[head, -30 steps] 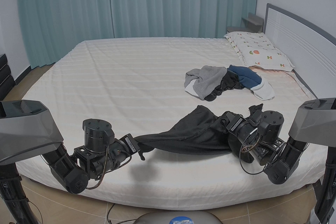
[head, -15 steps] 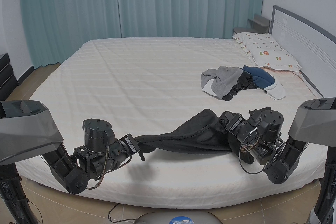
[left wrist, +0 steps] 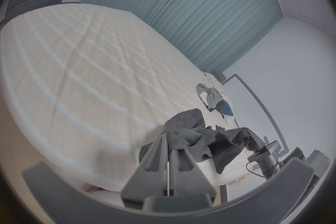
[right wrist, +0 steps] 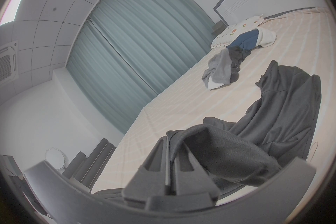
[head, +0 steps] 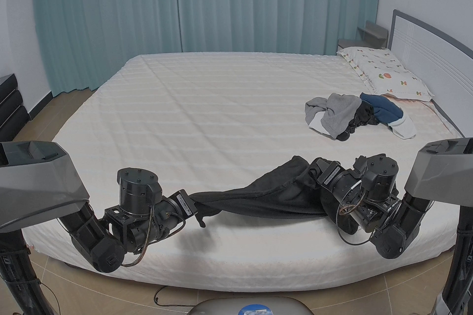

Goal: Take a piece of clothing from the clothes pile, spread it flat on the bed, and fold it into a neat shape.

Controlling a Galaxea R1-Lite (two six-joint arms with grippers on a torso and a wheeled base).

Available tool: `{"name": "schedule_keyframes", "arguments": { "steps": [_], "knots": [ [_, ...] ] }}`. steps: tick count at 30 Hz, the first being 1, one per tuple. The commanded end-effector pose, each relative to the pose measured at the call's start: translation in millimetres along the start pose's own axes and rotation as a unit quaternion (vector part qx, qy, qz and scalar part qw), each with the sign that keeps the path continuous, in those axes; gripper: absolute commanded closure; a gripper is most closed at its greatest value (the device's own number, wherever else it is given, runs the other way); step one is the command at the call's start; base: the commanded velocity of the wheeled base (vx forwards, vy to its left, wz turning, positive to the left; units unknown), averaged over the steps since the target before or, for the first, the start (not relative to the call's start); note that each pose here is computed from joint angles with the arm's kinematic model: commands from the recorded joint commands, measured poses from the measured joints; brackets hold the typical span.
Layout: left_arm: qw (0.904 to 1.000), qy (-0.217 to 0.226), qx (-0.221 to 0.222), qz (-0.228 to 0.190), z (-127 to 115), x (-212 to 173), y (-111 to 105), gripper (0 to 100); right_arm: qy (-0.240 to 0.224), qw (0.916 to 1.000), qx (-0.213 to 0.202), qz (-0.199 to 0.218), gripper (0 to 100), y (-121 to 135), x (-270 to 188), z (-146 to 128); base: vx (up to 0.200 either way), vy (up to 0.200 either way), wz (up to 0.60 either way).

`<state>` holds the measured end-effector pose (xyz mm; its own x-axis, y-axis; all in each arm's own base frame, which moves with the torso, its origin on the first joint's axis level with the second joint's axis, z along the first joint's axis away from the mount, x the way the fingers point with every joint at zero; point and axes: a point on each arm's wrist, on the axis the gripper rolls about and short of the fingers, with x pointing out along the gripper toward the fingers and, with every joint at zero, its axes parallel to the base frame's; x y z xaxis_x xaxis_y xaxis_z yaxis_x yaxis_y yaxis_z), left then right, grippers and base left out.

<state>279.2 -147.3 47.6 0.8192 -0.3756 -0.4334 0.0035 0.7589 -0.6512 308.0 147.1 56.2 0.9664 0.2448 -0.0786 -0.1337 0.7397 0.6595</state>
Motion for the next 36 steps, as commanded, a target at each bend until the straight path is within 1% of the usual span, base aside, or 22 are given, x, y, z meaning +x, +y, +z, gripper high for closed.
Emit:
{"name": "schedule_keyframes", "arguments": {
  "steps": [1,8,13,15,16,18,19,20,26,27,28,30,33,35,36],
  "knots": [
    [1.0,0.0,-0.001,0.001,0.0,0.3,0.6,100,-0.001,1.0,0.001,0.002,100,0.1,0.0,-1.1,0.0,0.2,0.0],
    [1.0,0.003,0.0,0.003,-1.7,0.3,1.7,100,0.007,0.9999,0.01,-0.002,100,-2.6,1.4,-6.9,0.0,0.2,0.0],
    [0.9999,-0.01,-0.001,-0.009,3.9,-2.8,-3.4,100,-0.007,0.9999,0.006,0.006,100,2.4,-0.7,3.2,0.0,0.0,0.0],
    [0.9999,-0.012,-0.001,-0.011,5.2,-4.0,-4.7,100,-0.009,0.9999,0.001,0.01,100,3.9,-1.0,5.5,0.0,0.0,0.0],
    [0.9998,-0.014,-0.001,-0.015,6.9,-4.2,-6.7,100,-0.01,0.9996,-0.016,0.021,100,7.2,-1.6,9.5,0.0,0.0,0.0],
    [0.9998,-0.014,-0.001,-0.016,6.8,-4.0,-7.3,100,-0.01,0.9993,-0.026,0.023,100,8.4,-4.3,11.6,0.0,0.0,0.0],
    [0.9998,-0.008,0.002,-0.019,2.6,-3.3,-10.0,100,-0.01,0.9988,-0.041,0.024,100,10.3,-10.1,14.7,0.0,0.0,0.0],
    [0.9997,-0.003,0.005,-0.024,-1.2,-2.9,-13.1,100,-0.011,0.9986,-0.043,0.027,100,12.0,-16.0,18.4,0.0,0.0,0.0],
    [0.9998,0.003,0.008,-0.018,-4.3,-9.6,-10.8,100,0.001,0.9988,-0.045,0.019,100,11.0,-35.4,21.2,0.0,0.0,0.0],
    [0.9998,0.004,0.008,-0.015,-5.2,-18.3,-9.2,100,0.002,0.9988,-0.044,0.022,100,13.7,-47.4,26.5,-0.2,0.0,0.0],
    [0.9998,0.004,0.008,-0.015,-5.3,-19.8,-8.9,100,0.002,0.9988,-0.044,0.023,100,14.2,-49.6,27.1,-0.2,0.0,0.0],
    [0.9997,0.004,0.01,-0.023,-5.4,-36.6,-11.9,100,0.007,0.9982,-0.048,0.036,100,22.3,-72.3,31.5,-0.2,0.0,0.0],
    [0.9992,-0.007,0.011,-0.038,-0.3,-55.4,-16.8,100,-0.003,0.9971,-0.046,0.06,100,34.2,-94.7,41.6,-0.2,0.0,0.0],
    [0.9992,-0.007,0.011,-0.039,0.0,-56.4,-17.0,100,-0.004,0.997,-0.047,0.061,100,34.5,-95.9,42.5,-0.2,0.0,0.0],
    [0.9982,-0.017,0.028,-0.051,4.3,-73.7,-20.5,100,-0.012,0.9957,-0.051,0.077,100,41.2,-114.7,52.0,-0.2,0.0,0.0]
  ]
}}
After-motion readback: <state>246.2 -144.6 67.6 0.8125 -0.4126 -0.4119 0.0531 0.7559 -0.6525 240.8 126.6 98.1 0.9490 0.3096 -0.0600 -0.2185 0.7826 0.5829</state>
